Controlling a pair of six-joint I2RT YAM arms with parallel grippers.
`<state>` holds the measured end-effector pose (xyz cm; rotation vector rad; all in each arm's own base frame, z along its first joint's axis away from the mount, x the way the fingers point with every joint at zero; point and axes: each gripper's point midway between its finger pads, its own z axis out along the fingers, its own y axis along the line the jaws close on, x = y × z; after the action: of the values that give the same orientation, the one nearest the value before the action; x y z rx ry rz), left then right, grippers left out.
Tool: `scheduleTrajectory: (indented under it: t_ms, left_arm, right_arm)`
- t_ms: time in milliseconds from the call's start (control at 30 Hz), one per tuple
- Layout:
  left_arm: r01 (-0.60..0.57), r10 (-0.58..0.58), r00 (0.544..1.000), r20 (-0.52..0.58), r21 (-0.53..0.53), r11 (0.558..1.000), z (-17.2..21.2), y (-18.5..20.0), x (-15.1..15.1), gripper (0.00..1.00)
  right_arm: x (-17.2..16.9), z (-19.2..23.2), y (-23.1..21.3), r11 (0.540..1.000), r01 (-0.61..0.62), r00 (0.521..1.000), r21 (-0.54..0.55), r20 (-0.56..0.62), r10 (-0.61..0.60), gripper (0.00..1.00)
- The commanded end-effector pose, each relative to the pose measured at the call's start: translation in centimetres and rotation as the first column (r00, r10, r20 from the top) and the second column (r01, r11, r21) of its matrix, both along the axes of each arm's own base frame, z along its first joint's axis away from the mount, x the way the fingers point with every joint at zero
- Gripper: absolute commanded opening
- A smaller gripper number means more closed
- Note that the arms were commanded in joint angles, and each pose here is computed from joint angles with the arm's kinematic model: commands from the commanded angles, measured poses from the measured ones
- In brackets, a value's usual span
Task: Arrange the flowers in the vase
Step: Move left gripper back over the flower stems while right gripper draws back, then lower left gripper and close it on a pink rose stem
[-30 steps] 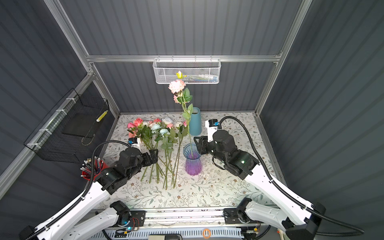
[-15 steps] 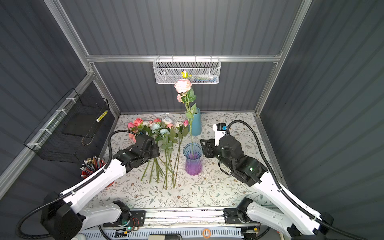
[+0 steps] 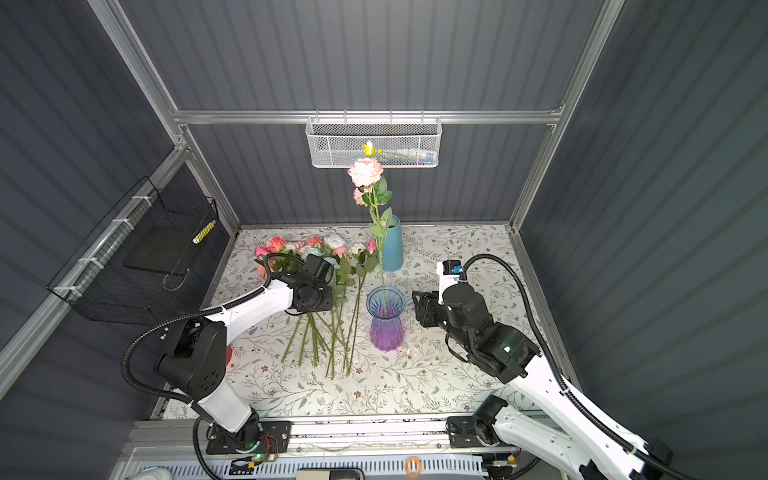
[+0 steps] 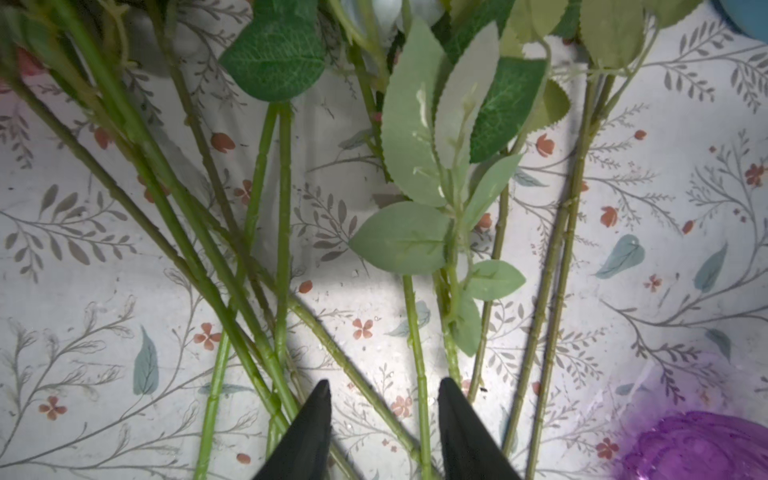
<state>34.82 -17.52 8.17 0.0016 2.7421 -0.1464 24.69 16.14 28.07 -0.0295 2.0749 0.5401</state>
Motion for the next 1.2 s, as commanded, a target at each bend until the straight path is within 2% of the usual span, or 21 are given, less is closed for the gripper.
scheduleTrajectory:
  t_ms: [0, 100, 167, 200, 333, 433, 567, 733, 800, 933, 1033, 1167]
  left_arm:
    - [0.131, -0.131, 0.991, -0.004, -0.019, 0.991, 1.4, -3.3, -0.1, 0.43]
    - [0.217, -0.217, 0.976, 0.002, 0.059, 0.974, 2.3, -6.1, -0.5, 0.46]
    - [0.228, -0.227, 0.974, -0.024, 0.062, 0.972, 1.3, -6.9, -0.6, 0.46]
    - [0.228, -0.228, 0.974, -0.004, 0.046, 0.973, 1.9, -7.7, 0.2, 0.46]
    - [0.239, -0.236, 0.971, -0.042, 0.065, 0.969, -0.4, -8.6, 1.4, 0.45]
    - [0.215, -0.213, 0.976, -0.033, 0.102, 0.971, -0.9, -8.6, 2.6, 0.45]
    - [0.138, -0.141, 0.99, -0.004, 0.208, 0.968, -0.4, -6.3, 3.1, 0.44]
    - [0.116, -0.116, 0.993, -0.011, 0.185, 0.976, 0.7, -4.6, 0.3, 0.45]
    - [0.131, -0.125, 0.991, -0.046, 0.174, 0.976, 0.1, -3.5, -1.9, 0.46]
    - [0.203, -0.198, 0.97, -0.139, 0.023, 0.979, -1.1, -4.9, -5.9, 0.47]
    - [0.248, -0.244, 0.955, -0.17, 0.0, 0.969, -2.0, -5.3, -8.1, 0.46]
    - [0.253, -0.254, 0.948, -0.193, -0.033, 0.967, -3.2, -5.4, -9.1, 0.42]
  right_arm:
    - [0.1, -0.4, -1.2, 0.999, 0.036, 0.999, -0.009, -0.011, -0.036, 0.57]
    - [0.8, -0.5, -1.9, 0.998, 0.056, 0.998, -0.007, -0.017, -0.056, 0.57]
    - [1.3, -0.6, -2.3, 0.998, 0.068, 0.997, 0.01, -0.028, -0.068, 0.57]
    - [1.6, -0.8, -2.4, 0.997, 0.07, 0.997, 0.019, -0.034, -0.069, 0.57]
    - [2.4, -1.8, -2.8, 0.995, 0.083, 0.995, 0.047, -0.066, -0.079, 0.57]
    - [2.7, -2.1, -2.9, 0.995, 0.083, 0.993, 0.052, -0.087, -0.079, 0.57]
    - [2.4, -2.6, -3.1, 0.993, 0.097, 0.991, 0.069, -0.102, -0.089, 0.57]
    - [1.8, -3.2, -3.5, 0.99, 0.113, 0.989, 0.085, -0.105, -0.104, 0.57]
    - [1.8, -3.6, -3.7, 0.989, 0.124, 0.988, 0.087, -0.105, -0.114, 0.57]
    - [2.0, -4.0, -3.3, 0.99, 0.106, 0.988, 0.087, -0.119, -0.096, 0.57]
    - [2.2, -4.2, -2.9, 0.99, 0.104, 0.987, 0.099, -0.129, -0.091, 0.57]
    - [2.4, -4.7, -2.4, 0.988, 0.093, 0.986, 0.121, -0.147, -0.075, 0.57]
